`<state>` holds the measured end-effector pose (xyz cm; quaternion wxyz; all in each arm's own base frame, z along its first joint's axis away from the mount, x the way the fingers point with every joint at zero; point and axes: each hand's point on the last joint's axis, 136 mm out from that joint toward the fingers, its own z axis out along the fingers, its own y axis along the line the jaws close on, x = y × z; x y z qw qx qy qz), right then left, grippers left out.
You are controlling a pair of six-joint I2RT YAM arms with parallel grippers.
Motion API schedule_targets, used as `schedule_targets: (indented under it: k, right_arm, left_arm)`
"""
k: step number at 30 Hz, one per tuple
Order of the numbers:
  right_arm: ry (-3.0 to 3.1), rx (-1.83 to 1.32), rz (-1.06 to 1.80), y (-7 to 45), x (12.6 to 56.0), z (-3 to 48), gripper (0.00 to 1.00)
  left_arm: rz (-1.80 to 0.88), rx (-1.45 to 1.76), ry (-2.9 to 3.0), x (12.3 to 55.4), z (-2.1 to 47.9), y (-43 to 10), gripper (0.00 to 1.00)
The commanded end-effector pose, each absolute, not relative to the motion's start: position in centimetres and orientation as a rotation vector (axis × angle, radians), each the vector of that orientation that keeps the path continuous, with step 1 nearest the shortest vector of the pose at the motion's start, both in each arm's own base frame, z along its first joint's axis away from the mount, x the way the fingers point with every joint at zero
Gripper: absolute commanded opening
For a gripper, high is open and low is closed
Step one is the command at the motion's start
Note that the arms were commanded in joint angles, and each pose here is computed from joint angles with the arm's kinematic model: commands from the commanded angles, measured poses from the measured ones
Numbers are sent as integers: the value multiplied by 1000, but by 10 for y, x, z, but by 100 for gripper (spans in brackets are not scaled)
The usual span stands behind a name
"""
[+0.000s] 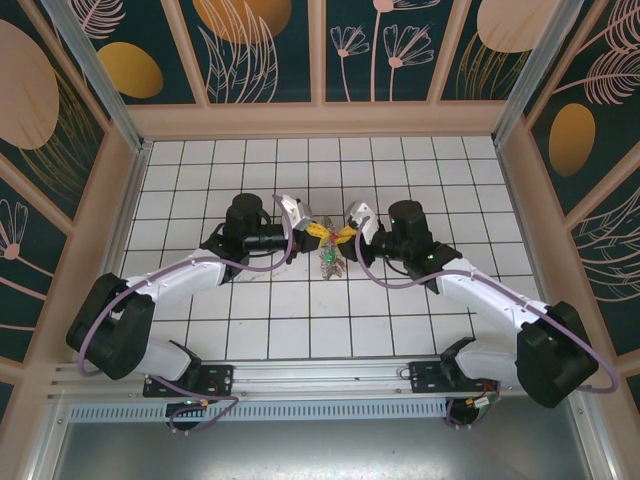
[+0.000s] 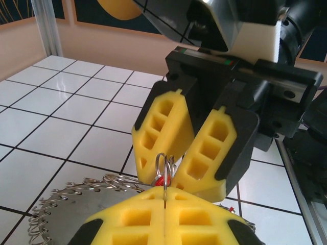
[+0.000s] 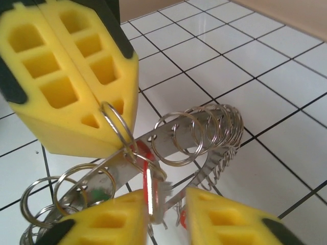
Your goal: Put the keys on the keyring
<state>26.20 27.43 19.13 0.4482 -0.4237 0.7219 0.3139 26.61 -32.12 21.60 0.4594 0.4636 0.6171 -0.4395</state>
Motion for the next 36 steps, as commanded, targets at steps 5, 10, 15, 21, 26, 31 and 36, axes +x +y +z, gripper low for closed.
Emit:
schedule_targets:
  k: [5,10,15,21,26,31,36]
  right_arm:
    - [1721,-1034,723,269,265,207,9]
    - [1719,-1033,701,264,261,210,0]
    - [1789,-1052,670,258,259,197,0]
    - [1874,-1059,615,251,263,181,0]
    - [1864,-1051,614,253,267,181,0]
    - [1907,-1050,612,255,271,174,5]
    - [1870,-1015,597,251,272,188,21]
  left_arm:
    - [-1086,1164,1427,263,238,-325,0]
    - [-1083,1159,1423,265,239,-325,0]
    - [-1075,1154,1426,266,239,-325,0]
    - [-1070,1150,1425,266,239,-324,0]
    - [-1075,1153,1419,266,239,-325,0]
    - [-1079,1155,1416,266,239,-325,0]
    - [-1079,1157,1421,265,237,-325,0]
